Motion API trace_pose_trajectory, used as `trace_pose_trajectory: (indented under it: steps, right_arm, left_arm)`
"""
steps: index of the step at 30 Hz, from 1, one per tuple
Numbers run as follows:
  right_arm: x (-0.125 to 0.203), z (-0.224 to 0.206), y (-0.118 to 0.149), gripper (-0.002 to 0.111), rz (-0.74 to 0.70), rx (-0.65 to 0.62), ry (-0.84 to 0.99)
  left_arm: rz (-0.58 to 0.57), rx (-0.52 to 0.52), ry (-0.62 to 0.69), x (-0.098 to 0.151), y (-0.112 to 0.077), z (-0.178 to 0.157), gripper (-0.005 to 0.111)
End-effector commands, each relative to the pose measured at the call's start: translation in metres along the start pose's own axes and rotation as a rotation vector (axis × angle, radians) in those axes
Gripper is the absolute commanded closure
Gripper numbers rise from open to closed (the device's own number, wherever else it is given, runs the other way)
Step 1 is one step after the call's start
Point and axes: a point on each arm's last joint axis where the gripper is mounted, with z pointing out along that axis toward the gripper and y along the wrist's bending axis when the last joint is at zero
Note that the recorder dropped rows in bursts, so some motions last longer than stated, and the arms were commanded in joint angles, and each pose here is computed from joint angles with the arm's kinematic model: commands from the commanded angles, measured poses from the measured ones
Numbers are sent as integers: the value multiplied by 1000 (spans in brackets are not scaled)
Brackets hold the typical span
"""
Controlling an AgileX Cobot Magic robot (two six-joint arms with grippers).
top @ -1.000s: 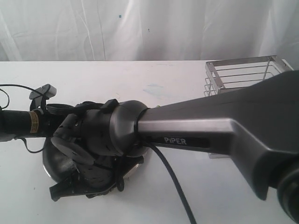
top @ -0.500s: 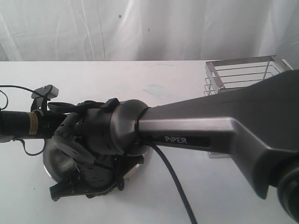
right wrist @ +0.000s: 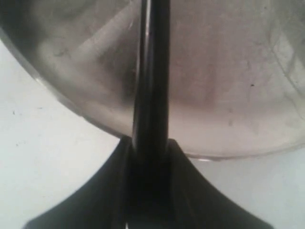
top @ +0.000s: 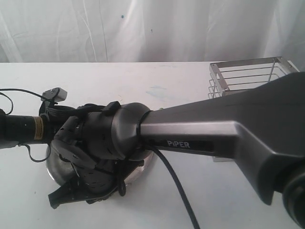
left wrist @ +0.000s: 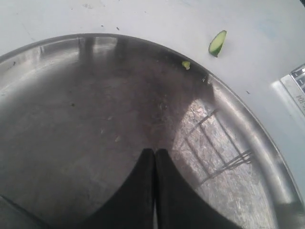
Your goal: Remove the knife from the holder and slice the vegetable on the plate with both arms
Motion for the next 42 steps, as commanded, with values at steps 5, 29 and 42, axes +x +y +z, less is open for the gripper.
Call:
trace_pose_trajectory:
  steps: [5, 29, 42]
  right_arm:
    - [-1, -1, 0, 108, -10, -8, -13]
    - [-1, -1, -3, 108, -31, 25, -11]
    - [3, -1, -12, 108, -81, 82, 56]
  left_arm:
    - [4, 8, -19, -3, -4, -3, 107]
    - [16, -292, 163, 15, 23, -8, 107]
    - [-20, -201, 1, -5, 7, -14, 107]
